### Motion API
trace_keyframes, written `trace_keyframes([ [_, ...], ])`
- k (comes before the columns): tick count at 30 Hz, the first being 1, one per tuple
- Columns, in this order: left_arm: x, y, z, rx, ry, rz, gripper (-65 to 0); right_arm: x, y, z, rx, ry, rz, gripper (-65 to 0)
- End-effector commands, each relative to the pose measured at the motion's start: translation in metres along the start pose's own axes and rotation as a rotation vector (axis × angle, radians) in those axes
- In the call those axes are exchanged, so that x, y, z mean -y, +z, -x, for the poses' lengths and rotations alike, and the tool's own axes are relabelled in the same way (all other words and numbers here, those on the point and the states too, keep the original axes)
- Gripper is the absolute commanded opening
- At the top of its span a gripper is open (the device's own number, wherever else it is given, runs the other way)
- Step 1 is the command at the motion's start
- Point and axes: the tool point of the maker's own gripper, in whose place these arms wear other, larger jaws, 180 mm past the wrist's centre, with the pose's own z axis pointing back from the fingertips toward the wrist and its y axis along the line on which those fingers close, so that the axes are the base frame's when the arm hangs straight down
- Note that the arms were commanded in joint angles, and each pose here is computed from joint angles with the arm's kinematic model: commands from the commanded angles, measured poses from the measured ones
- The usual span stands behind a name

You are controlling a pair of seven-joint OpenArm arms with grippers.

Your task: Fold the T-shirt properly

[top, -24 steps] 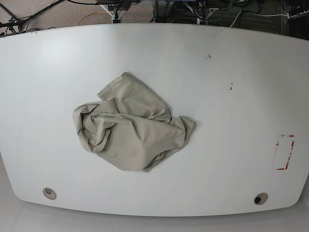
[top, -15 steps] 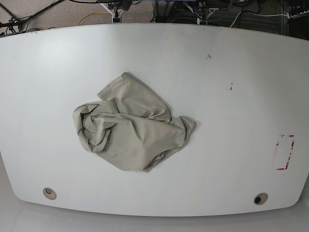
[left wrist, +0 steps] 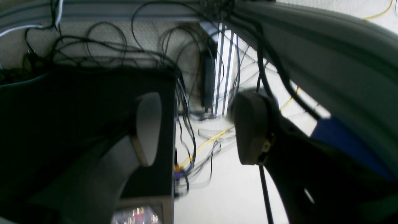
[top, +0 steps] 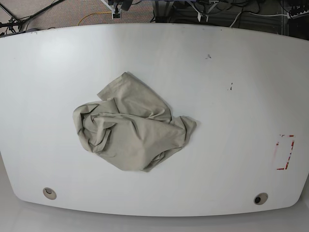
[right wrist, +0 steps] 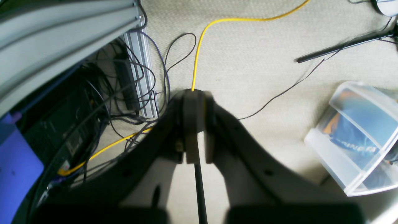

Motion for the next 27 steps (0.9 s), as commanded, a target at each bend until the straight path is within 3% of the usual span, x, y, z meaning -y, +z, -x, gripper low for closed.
trace_keyframes([
  [1,-0.001,0.001,-0.001,0.012,0.0,0.002,-30.5,0.004,0.0,-0.001,0.014,0.0,0.009,-62.4],
  [3,0.001,0.001,0.001,0.011,0.004,0.018,-30.4,0.004,0.0,-0.002,0.021,0.002,0.009,-62.3],
  [9,0.029,0.003,0.017,-0.147,0.011,0.177,-29.4,0.004,-0.002,-0.01,0.007,0.01,0.014,-62.6],
  [27,0.026,0.006,0.032,-0.145,0.005,0.173,-30.2,0.006,0.001,0.01,-0.014,0.013,0.016,-62.6],
])
